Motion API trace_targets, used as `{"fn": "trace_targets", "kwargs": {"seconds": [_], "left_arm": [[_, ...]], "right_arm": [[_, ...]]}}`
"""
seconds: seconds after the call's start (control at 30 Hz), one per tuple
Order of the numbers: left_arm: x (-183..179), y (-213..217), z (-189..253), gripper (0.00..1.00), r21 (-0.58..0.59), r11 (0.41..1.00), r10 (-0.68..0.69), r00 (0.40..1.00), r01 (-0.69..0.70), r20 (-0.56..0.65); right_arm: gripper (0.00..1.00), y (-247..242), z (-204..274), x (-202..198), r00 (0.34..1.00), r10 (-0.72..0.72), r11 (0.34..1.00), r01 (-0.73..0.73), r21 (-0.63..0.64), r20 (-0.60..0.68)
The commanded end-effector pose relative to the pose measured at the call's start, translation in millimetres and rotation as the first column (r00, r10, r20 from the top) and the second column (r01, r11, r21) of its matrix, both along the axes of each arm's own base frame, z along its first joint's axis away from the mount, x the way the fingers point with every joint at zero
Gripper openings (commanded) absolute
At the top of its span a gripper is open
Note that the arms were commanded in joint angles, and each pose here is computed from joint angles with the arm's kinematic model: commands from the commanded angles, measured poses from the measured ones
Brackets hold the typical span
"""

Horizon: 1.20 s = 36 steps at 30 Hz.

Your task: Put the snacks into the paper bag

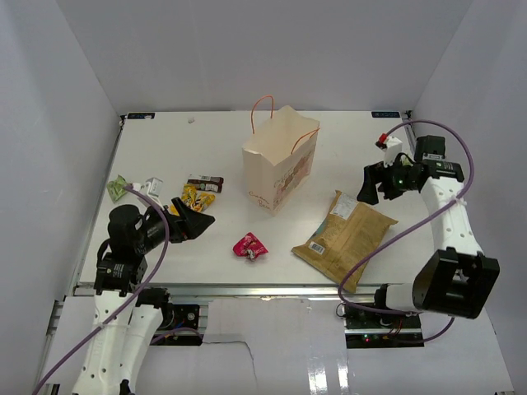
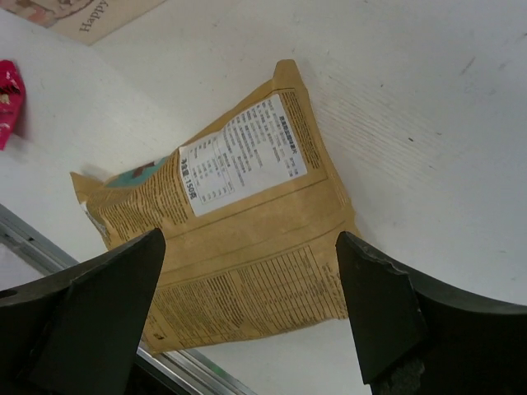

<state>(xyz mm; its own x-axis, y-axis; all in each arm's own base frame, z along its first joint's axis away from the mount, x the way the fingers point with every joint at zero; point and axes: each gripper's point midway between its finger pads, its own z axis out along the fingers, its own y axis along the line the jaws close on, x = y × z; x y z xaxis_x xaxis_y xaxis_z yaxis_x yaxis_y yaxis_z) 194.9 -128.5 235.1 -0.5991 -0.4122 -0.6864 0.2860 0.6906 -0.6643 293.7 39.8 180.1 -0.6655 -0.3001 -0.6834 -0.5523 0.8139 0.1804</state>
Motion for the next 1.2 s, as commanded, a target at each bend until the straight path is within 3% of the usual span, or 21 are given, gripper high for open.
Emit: {"fn": "trace_targets", "kwargs": {"seconds": [0.0, 0.13, 0.33, 0.5, 0.77, 0.8, 0.9, 1.07, 1.17], "left_arm": [[-7, -6, -5, 0.98, -0.027, 0.999, -0.033, 0.999, 0.033, -0.013], [-9, -7, -11, 0.98, -0.029, 0.999, -0.042, 0.999, 0.042, -0.026], [-8, -7, -15, 0.98, -0.024, 0.998, -0.051, 0.998, 0.050, -0.040], [-8, -5, -17, 0.98, -0.001, 0.999, -0.048, 0.998, 0.048, -0.050], [-8, -4, -26, 0.98, 0.011, 0.999, -0.042, 0.997, 0.043, -0.070], [-8, -4, -26, 0.98, 0.011, 0.999, -0.042, 0.997, 0.043, -0.072], [-6, -3, -25, 0.98, 0.014, 0.999, -0.041, 0.997, 0.042, -0.070], [-5, -3, -23, 0.98, 0.015, 0.999, -0.033, 0.997, 0.034, -0.072], [-5, -2, -22, 0.98, 0.012, 1.000, -0.026, 0.997, 0.026, -0.068]], "right_arm": [[0.90, 14, -5, 21, 0.995, -0.034, 0.988, 0.047, 0.148, -0.091], [0.90, 25, -30, 53, 0.982, -0.051, 0.980, 0.085, 0.182, -0.183], [0.91, 46, -61, 89, 0.968, -0.193, 0.981, 0.185, -0.062, -0.160], [0.93, 39, -83, 102, 0.937, -0.344, 0.907, 0.312, -0.283, -0.068], [0.98, 27, -108, 94, 0.943, -0.333, 0.863, 0.298, -0.407, -0.014], [0.87, 29, -112, 92, 0.947, -0.318, 0.870, 0.279, -0.407, -0.030], [0.68, 39, -123, 84, 0.951, -0.294, 0.890, 0.237, -0.389, -0.094], [0.57, 46, -125, 70, 0.945, -0.292, 0.906, 0.224, -0.359, -0.146], [0.36, 52, -125, 61, 0.940, -0.284, 0.920, 0.214, -0.328, -0.186]]}}
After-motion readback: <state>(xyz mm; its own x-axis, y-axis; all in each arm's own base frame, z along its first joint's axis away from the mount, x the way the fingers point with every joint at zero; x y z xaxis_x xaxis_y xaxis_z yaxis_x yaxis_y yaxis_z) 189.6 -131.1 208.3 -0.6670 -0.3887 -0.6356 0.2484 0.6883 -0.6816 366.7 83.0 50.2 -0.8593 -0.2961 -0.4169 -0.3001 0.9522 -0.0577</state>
